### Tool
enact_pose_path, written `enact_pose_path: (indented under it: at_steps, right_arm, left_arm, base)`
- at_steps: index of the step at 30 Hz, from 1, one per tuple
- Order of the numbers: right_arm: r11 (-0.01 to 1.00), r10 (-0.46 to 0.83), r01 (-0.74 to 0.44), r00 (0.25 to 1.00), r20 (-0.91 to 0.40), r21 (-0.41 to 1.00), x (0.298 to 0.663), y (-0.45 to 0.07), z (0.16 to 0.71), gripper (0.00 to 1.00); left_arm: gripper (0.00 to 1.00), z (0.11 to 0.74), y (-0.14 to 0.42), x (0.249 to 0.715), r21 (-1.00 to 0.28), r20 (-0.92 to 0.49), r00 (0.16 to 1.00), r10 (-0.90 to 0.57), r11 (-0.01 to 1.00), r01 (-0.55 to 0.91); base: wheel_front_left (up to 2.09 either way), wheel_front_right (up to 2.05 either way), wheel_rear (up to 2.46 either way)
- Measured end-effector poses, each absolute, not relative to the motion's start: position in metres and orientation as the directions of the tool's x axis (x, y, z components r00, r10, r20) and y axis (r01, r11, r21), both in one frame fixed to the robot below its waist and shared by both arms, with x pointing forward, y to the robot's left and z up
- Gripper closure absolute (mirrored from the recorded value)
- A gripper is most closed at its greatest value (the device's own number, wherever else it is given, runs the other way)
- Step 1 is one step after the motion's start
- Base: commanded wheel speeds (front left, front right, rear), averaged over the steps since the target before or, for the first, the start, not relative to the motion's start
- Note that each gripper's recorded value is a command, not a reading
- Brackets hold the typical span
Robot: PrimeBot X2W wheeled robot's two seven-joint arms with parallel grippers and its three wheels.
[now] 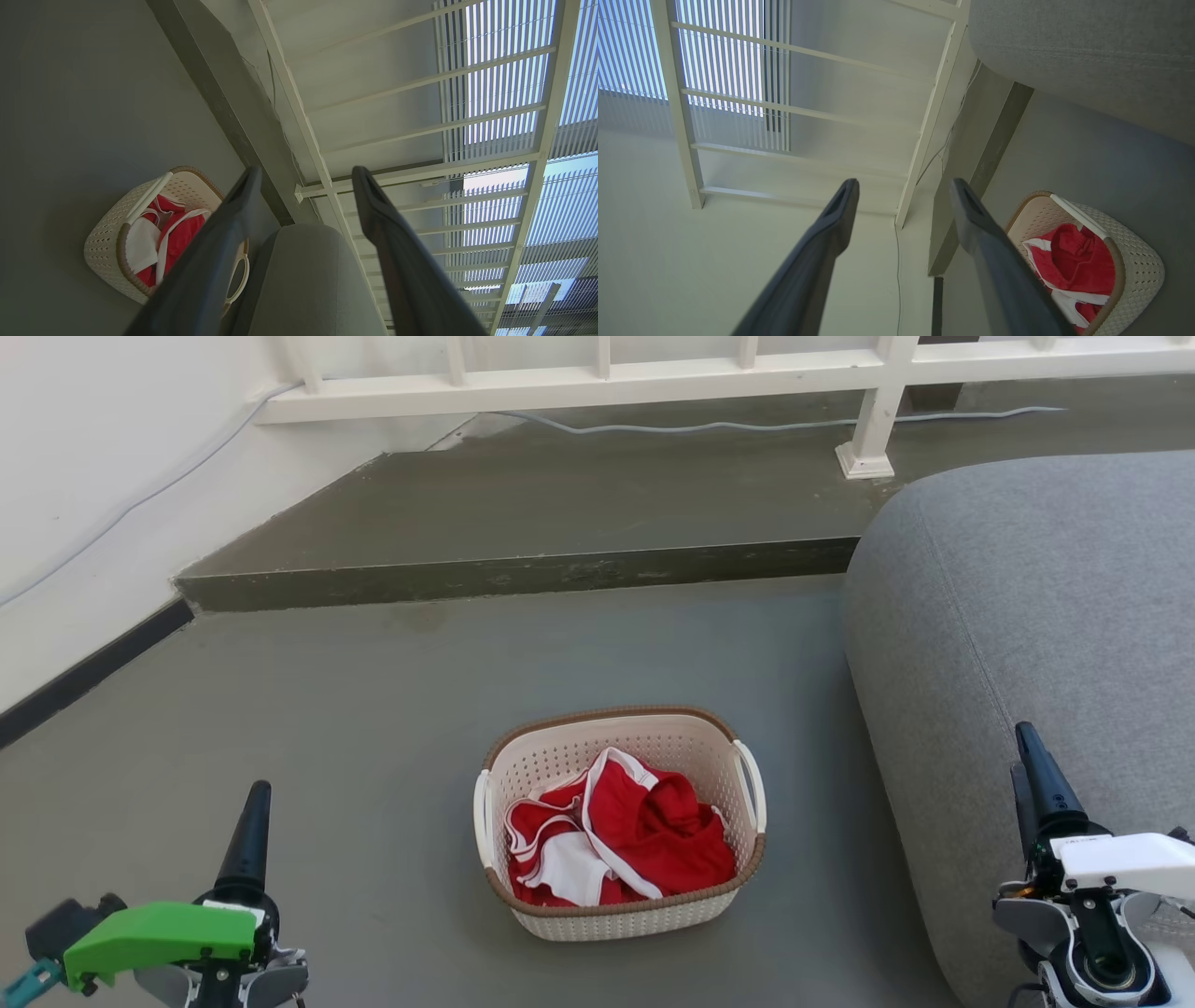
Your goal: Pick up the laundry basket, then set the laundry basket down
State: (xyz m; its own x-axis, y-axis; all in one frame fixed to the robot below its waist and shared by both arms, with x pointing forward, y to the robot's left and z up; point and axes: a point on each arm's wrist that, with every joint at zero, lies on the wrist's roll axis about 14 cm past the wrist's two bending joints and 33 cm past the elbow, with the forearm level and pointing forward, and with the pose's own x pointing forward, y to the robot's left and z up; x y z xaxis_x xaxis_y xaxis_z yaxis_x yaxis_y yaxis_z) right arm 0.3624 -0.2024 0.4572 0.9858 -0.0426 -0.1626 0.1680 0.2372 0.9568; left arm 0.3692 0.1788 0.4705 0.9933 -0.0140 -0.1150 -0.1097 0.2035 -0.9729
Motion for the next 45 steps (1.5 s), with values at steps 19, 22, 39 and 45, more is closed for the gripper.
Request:
enact_pose_path:
  at_steps: [19, 22, 39, 45]
  right_arm:
    - [0.639, -0.01, 0.105, 0.992, -0.129, 0.762, 0.373, -0.203, 0.473, 0.0]
    - [0.69, -0.008, 0.096, 0.992, -0.125, 0.717, 0.374, -0.202, 0.475, 0.0]
    - [0.904, 0.036, 0.001, 0.996, -0.078, 0.428, 0.378, -0.188, 0.487, 0.0]
    - [0.947, 0.044, -0.022, 0.997, -0.06, 0.321, 0.376, -0.186, 0.489, 0.0]
  left_arm:
    - [0.0, 0.498, 0.175, 0.381, -0.81, -0.05, 0.998, -0.038, 0.587, -0.019]
    - [0.0, 0.501, 0.173, 0.382, -0.766, -0.041, 0.998, -0.041, 0.643, -0.005]
    - [0.0, 0.511, 0.154, 0.38, -0.494, 0.004, 0.995, -0.097, 0.865, 0.086]
    - [0.0, 0.512, 0.149, 0.38, -0.405, 0.02, 0.995, -0.102, 0.909, 0.101]
  base:
    - [0.0, 0.0, 0.0]
    - [0.0, 0.0, 0.0]
    - [0.0, 0.0, 0.0]
    - [0.0, 0.0, 0.0]
